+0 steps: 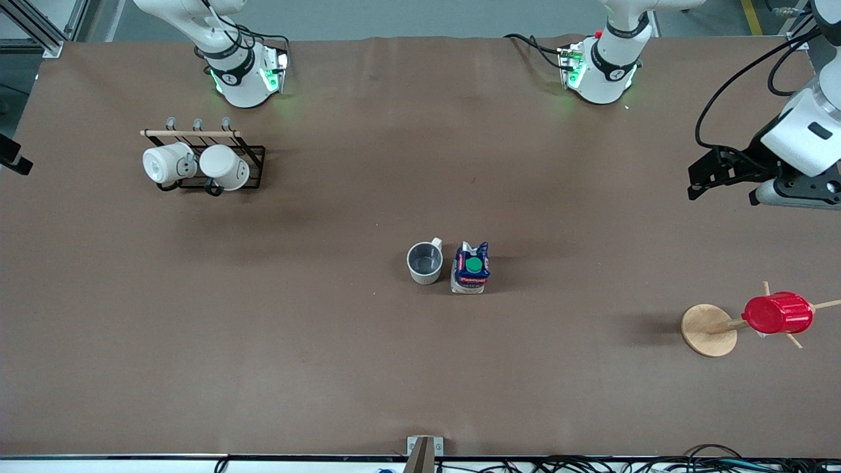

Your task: Place cup and milk on table

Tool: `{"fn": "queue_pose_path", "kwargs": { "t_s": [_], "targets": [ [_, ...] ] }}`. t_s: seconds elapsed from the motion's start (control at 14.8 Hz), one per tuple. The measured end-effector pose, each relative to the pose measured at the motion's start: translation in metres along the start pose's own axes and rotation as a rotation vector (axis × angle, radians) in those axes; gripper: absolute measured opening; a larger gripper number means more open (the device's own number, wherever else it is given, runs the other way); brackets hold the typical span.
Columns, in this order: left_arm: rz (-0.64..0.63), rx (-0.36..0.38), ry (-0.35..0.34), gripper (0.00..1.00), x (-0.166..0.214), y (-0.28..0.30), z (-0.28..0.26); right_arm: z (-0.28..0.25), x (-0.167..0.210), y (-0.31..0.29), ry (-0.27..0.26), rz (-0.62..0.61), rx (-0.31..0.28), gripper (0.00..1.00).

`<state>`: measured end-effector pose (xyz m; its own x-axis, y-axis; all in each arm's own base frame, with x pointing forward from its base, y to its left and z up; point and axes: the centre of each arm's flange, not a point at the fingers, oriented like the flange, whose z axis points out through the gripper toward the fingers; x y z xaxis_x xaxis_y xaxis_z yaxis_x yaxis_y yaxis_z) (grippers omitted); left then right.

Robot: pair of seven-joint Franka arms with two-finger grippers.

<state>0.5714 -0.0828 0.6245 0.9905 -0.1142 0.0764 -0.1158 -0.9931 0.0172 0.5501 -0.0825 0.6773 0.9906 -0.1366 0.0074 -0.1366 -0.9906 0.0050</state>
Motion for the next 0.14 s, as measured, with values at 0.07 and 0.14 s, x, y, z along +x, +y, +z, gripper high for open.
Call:
{"fn": "queue_pose_path", "kwargs": {
  "t_s": [0.07, 0.14],
  "targets": [
    [-0.007, 0.000, -0.001, 1.00, -0.0002, 0.0025, 0.0000, 0.0000, 0.0000, 0.0000, 0.000, -0.001, 0.000, 1.00],
    [-0.010, -0.001, -0.002, 1.00, -0.0004, 0.0048, 0.0001, 0.0000, 0.0000, 0.0000, 0.000, -0.001, 0.000, 1.00]
  ]
}}
